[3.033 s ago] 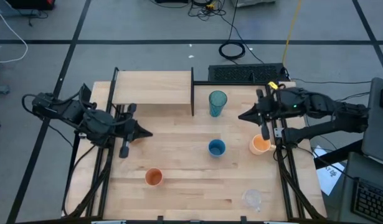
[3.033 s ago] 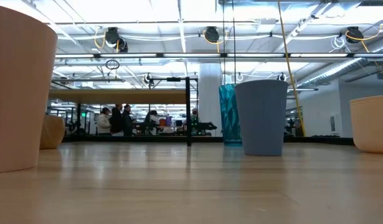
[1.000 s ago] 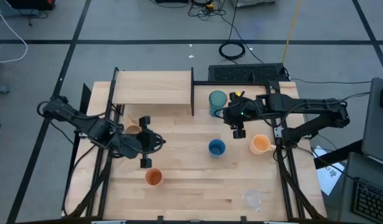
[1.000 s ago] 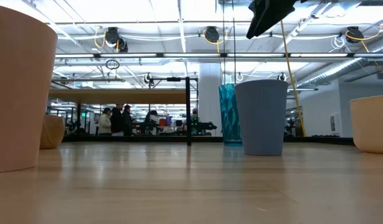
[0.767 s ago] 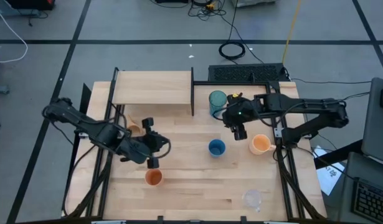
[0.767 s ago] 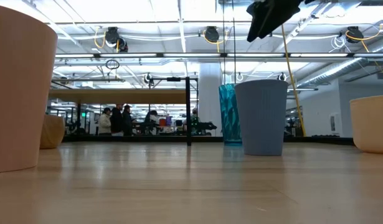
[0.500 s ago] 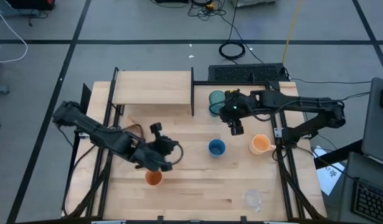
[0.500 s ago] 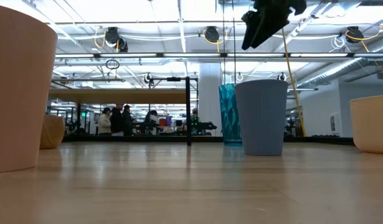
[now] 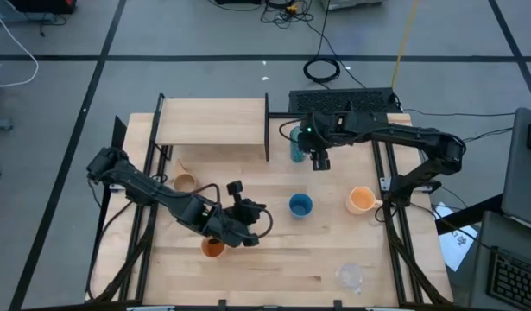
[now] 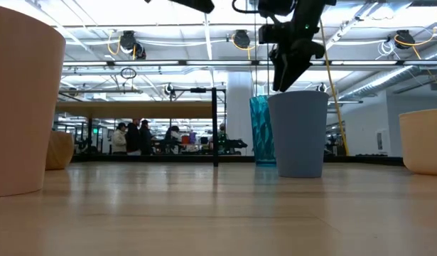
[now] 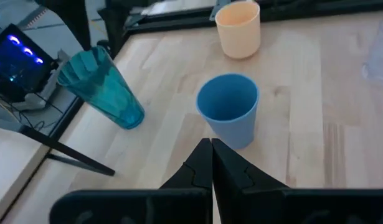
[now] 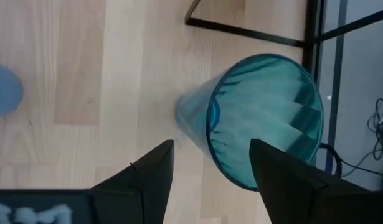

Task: Stack small to large cups/mugs on shelf
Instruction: Put the light blue cup on the shelf

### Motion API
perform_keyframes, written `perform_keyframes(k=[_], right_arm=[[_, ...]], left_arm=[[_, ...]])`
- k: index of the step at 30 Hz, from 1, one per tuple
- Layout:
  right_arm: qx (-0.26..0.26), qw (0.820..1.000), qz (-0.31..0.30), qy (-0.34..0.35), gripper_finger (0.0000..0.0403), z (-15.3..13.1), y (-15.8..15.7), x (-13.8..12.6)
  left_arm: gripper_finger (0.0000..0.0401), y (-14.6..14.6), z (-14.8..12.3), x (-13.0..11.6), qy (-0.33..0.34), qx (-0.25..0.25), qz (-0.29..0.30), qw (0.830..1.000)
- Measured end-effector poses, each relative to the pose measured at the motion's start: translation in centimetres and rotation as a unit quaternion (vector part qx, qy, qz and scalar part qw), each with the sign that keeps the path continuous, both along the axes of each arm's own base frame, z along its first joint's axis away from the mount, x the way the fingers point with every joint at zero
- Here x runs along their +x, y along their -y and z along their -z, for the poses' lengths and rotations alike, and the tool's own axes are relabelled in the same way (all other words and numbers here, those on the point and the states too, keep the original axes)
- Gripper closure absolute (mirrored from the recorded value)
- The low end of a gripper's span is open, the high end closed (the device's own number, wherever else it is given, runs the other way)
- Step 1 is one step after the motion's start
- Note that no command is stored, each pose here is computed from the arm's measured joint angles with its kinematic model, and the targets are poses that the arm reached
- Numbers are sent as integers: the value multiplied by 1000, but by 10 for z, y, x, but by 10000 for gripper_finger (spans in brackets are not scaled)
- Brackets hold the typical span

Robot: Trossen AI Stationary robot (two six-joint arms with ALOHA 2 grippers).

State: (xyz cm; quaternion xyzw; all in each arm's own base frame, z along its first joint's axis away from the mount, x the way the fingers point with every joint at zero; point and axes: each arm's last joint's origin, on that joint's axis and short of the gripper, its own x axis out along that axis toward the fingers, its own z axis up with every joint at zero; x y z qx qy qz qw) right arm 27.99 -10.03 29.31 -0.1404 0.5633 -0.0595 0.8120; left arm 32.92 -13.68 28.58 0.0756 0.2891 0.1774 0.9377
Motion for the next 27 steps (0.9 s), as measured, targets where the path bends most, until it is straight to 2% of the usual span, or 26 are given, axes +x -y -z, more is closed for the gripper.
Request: perform_keyframes(k=[9, 21, 27], right_arm=[[13, 1000, -3, 8, 215, 6, 14, 3], [35, 999, -6, 24, 253, 9, 18, 7], [48, 999, -5, 16, 264, 22, 24, 16]], left_arm=[[400, -5, 10, 12, 0, 2, -9, 1000], [398, -7, 8, 14, 8, -1, -6, 1000], [397, -7, 8, 14, 8, -1, -6, 1000]])
